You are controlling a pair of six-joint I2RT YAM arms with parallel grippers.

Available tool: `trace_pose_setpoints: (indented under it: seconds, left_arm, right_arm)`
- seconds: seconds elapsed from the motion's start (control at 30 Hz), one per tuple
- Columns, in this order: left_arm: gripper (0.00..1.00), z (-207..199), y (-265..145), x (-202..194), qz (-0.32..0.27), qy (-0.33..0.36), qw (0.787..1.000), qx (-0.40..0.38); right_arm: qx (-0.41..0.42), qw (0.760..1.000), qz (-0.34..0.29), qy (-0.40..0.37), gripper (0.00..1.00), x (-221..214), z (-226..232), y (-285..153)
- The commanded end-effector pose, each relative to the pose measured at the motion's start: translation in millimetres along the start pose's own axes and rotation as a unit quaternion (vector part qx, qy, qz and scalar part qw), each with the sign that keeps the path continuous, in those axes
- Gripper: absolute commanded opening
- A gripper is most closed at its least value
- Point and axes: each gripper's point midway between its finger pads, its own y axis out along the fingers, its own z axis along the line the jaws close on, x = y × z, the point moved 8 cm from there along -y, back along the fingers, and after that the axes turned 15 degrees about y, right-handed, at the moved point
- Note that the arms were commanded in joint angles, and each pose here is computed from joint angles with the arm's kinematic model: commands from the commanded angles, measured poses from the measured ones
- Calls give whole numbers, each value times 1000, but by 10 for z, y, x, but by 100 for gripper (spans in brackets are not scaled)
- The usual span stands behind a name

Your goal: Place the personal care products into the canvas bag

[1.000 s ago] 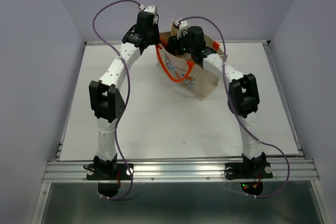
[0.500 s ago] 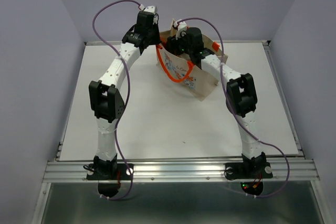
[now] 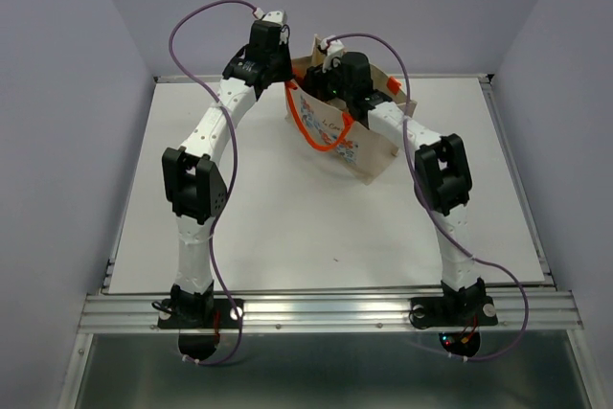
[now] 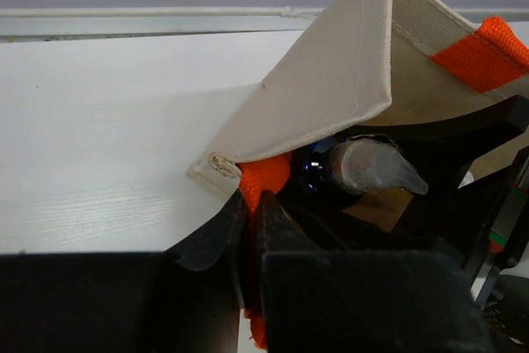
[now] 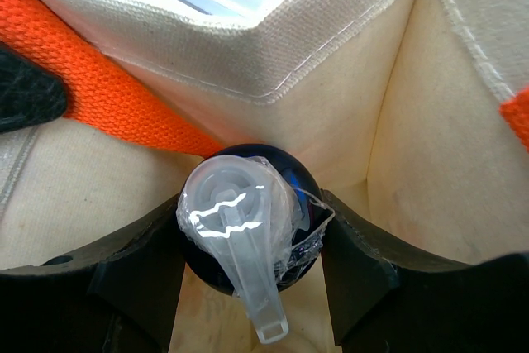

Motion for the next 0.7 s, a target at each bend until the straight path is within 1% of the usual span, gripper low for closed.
trace_pose_setpoints:
  seconds: [0.0, 0.03, 0.1, 0.23, 0.3, 0.37, 0.57, 0.67]
  left_arm:
    - [0, 11, -395, 390, -67, -2, 998, 0]
    - [0, 12, -400, 387, -66, -2, 998, 0]
    - [0, 14, -400, 384, -66, -3, 998, 1]
    - [0, 15, -415, 386, -66, -2, 998, 1]
    - [0, 17, -421, 380, -65, -1, 998, 2]
    - [0, 18, -442, 392, -68, 0, 998, 1]
    - [0, 22, -475, 402, -70, 2, 998, 2]
    - [0, 21, -476, 401, -70, 3, 998, 1]
  right_arm:
    - [49, 989, -142, -7, 6, 662, 303, -176]
    - [40, 985, -167, -2, 1, 760, 316, -233]
    - [27, 979, -203, -1, 1, 859, 310, -280]
    - [19, 971, -239, 6, 1, 1030, 331, -303]
    - [19, 970, -243, 12, 1, 1022, 319, -277]
    - [30, 971, -238, 17, 1, 1004, 334, -242]
    - [40, 979, -197, 31, 1, 635, 276, -2]
    - [16, 985, -173, 17, 1, 353, 233, 160]
